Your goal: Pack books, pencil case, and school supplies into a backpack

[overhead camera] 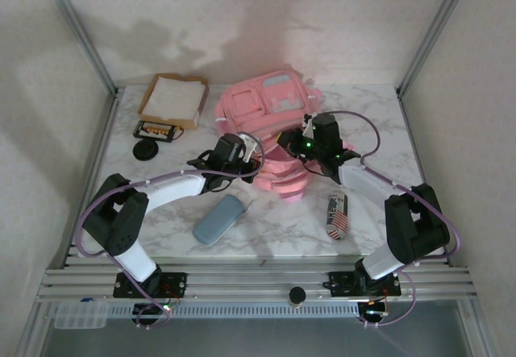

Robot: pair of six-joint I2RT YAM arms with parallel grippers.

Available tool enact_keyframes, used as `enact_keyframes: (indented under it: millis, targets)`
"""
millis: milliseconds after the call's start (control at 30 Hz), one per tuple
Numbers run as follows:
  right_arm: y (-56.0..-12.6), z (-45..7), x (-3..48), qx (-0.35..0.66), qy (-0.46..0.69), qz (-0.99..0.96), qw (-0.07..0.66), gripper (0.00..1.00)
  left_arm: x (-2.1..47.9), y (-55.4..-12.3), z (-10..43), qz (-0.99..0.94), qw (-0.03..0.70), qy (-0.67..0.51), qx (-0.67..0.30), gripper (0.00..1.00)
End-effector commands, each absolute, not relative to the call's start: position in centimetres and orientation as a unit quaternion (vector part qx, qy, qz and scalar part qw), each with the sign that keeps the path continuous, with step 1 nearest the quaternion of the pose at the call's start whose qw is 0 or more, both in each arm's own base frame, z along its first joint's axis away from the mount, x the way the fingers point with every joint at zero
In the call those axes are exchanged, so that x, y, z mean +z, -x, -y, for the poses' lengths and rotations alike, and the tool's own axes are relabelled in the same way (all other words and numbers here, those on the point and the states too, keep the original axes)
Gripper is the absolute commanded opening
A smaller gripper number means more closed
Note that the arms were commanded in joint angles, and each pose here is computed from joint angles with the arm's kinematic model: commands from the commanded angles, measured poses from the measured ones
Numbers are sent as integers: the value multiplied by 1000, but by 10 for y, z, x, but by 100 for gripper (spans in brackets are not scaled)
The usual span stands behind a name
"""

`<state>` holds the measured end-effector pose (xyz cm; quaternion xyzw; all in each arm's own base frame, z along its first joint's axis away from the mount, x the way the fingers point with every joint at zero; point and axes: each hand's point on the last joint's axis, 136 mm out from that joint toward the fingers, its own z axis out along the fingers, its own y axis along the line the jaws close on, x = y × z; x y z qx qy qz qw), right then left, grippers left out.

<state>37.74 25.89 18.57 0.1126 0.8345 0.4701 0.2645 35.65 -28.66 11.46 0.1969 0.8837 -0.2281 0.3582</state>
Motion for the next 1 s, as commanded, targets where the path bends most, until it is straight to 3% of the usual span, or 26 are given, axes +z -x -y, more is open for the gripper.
enact_keyframes:
  millis: [0, 300, 533, 767, 900, 967]
  targets:
    - [-393, -252, 223, 481, -101, -811, 316, 0, 118, -363, 259, -898, 373, -149, -182, 0]
    - [-394, -245, 224, 474, -107, -817, 311, 0, 116, -375, 211, -913, 377, -55, -145, 0]
    - [-394, -246, 220, 468, -102, -824, 303, 0, 113, -426, 166, -915, 387, 37, -109, 0]
    - [-395, -250, 202, 451, -87, -839, 291, 0, 104, -443, 169, -917, 378, 48, -121, 0]
    - [-395, -248, 196, 425, -63, -854, 293, 7, 114, -417, 181, -914, 373, 26, -157, 23]
    - [-392, -250, 193, 421, -44, -859, 287, 17, 124, -404, 183, -910, 376, 31, -173, 37]
